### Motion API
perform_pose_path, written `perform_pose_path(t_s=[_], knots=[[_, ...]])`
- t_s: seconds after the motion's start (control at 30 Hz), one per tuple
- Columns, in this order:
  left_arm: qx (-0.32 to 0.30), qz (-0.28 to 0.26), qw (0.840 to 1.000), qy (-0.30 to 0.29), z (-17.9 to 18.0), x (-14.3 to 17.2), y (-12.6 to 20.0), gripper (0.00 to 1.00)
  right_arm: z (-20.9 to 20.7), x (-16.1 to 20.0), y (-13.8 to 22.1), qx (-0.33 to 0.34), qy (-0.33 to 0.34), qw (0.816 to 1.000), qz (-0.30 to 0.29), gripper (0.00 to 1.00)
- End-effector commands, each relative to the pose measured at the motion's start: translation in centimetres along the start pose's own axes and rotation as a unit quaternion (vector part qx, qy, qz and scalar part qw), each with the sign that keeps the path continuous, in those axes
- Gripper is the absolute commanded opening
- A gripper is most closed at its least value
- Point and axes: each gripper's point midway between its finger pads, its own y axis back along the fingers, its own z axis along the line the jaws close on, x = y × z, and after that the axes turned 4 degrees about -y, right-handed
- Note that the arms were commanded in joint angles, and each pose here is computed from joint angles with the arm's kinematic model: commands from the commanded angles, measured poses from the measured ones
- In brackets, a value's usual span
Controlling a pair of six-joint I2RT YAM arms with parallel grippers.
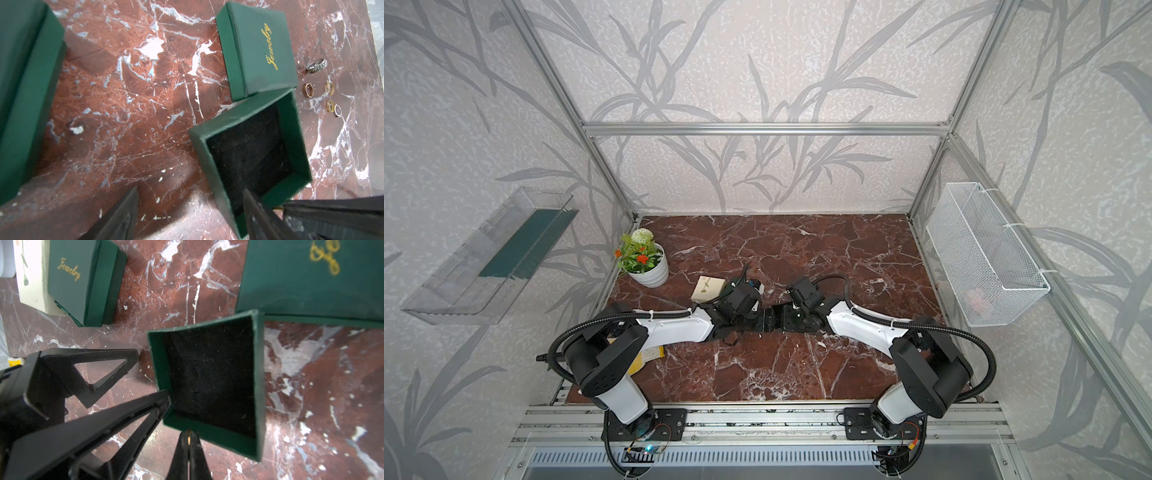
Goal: Take the rings out of the lift-off lid box
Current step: Take out the ring from the jewelry box, then place the ring at the center of the board.
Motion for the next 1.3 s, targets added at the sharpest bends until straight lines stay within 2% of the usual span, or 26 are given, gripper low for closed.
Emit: perform_pose_path(t_s=[0.0,0.17,0.27,0.43,0.57,0.7,0.87,1.17,1.27], knots=[[-0.005,0.015,1.0,0.01,0.4,0.7,-0.1,0.79,-0.2,-0.6,1.9,0.01,0.009,1.0,-0.021,0.0],[0.008,0.009,1.0,0.006,0.0,0.7,0.6,0.79,-2.8,-2.2,3.6,0.035,-0.018,0.998,-0.051,0.0],[0.018,0.007,1.0,0.001,-0.3,0.7,1.1,0.8,-6.9,-3.2,4.8,0.098,-0.049,0.991,-0.081,0.0],[0.022,0.003,1.0,-0.007,-0.5,0.6,1.9,0.81,-12.0,-4.4,5.7,0.144,-0.091,0.98,-0.101,0.0],[0.024,-0.001,1.0,-0.009,-0.5,0.5,2.3,0.82,-15.2,-4.7,6.3,0.228,-0.074,0.965,-0.11,0.0],[0.019,-0.005,1.0,-0.011,-0.3,0.5,2.7,0.82,-16.7,-5.0,6.0,0.258,-0.081,0.958,-0.099,0.0],[0.023,-0.009,1.0,-0.012,-0.5,0.3,3.2,0.82,-18.6,-6.1,5.9,0.322,-0.067,0.939,-0.103,0.0],[0.024,-0.01,1.0,-0.016,-0.8,0.0,3.5,0.84,-18.2,-7.1,3.1,0.308,-0.061,0.946,-0.078,0.0],[0.02,-0.014,1.0,-0.019,-0.9,-0.5,3.7,0.84,-17.6,-7.3,2.9,0.289,-0.063,0.952,-0.078,0.13]])
